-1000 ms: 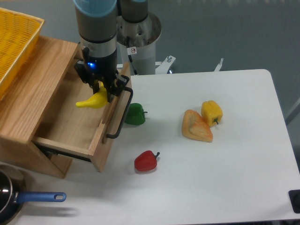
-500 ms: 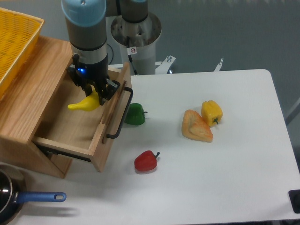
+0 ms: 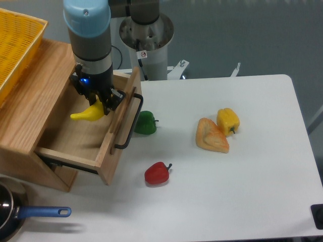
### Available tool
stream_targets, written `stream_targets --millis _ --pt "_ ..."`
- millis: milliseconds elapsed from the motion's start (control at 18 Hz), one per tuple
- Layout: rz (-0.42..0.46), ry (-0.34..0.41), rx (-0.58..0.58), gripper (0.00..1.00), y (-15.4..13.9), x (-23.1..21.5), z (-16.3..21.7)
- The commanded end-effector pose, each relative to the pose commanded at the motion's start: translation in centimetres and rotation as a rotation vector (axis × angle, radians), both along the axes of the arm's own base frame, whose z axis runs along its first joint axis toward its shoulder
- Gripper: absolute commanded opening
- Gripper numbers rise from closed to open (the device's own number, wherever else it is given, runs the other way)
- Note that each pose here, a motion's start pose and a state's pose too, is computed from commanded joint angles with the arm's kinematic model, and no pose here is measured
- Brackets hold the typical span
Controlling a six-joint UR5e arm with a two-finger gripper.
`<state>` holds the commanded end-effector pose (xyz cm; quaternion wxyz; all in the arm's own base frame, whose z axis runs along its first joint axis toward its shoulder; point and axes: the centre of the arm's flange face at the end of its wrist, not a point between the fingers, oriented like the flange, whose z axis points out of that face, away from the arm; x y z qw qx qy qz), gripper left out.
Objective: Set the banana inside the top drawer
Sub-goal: 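Lower the banana into the drawer interior, then hold the banana low inside the drawer, adjusting its position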
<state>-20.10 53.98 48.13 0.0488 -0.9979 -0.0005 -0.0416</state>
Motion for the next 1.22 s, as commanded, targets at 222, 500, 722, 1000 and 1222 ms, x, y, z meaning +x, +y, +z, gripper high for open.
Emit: stream_targets --millis 222,500,722,1000,1222 --pt "0.008 0.001 -0.001 0.41 0.4 0.1 -0.4" --pt "0.026 0.009 0.013 0.41 0.8 0.0 -0.5" --pt "0.017 0.007 0.007 0.41 1.3 0.5 -0.9" --pt "0.021 0.003 0.002 0.41 1.3 0.6 -1.1" --pt "0.017 0.003 0.002 0.41 1.3 0.8 -1.1"
